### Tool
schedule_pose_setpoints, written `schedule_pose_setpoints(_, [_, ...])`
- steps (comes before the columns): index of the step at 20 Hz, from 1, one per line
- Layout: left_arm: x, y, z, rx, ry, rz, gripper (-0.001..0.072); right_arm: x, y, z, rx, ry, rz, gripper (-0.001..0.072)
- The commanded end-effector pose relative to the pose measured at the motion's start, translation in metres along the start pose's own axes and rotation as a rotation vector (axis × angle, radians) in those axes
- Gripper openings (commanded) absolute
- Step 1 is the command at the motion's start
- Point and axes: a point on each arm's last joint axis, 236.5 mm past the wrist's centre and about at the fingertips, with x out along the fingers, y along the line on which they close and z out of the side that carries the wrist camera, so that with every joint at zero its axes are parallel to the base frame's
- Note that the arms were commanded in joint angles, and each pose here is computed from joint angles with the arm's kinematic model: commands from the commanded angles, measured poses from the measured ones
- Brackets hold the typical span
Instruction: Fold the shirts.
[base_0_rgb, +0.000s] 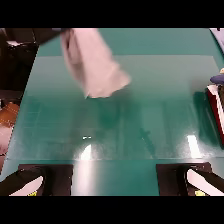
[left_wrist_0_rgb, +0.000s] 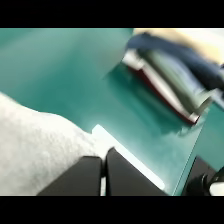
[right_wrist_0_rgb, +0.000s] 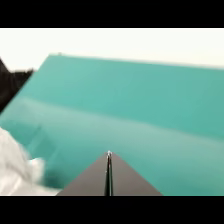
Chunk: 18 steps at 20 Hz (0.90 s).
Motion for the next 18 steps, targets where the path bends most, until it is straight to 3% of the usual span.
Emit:
schedule_pose_setpoints(1, [-0.015,-0.078,0.064,0.147,-0.190,-0.110,0.0018,-0.012,0.005,0.023,-0.016,-0.100,-0.013,0.0013])
schedule_pose_setpoints(6, [0.019,-0.016,0.007,0.134,0.060,0.035,0.0019,-0.015,0.009,0.021,-0.021,-0.096,-0.009,0.0013])
schedule_pose_setpoints(8, [0.036,0.041,-0.051,0.123,0.289,0.153,0.0019,-0.015,0.010,0.016,-0.021,-0.075,-0.006,0.0013])
schedule_pose_setpoints(12, [0.049,0.169,-0.164,-0.073,0.585,0.437,0.0022,-0.014,0.012,0.004,-0.022,-0.022,0.001,0.0013])
schedule_pose_setpoints(13, [0.042,0.194,-0.196,-0.138,0.660,0.475,0.0236,-0.014,0.012,0.001,-0.022,-0.012,0.002,0.0013])
schedule_pose_setpoints(14, [0.030,0.211,-0.223,-0.220,0.717,0.504,0.0545,-0.014,0.012,0.000,-0.022,-0.008,0.003,0.0013])
schedule_pose_setpoints(15, [0.012,0.226,-0.246,-0.316,0.765,0.540,0.0590,-0.014,0.012,0.000,-0.022,-0.006,0.003,0.0013])
schedule_pose_setpoints(18, [-0.042,0.253,-0.292,-0.509,0.842,0.606,0.0590,-0.014,0.012,-0.001,-0.022,-0.004,0.003,0.0013])
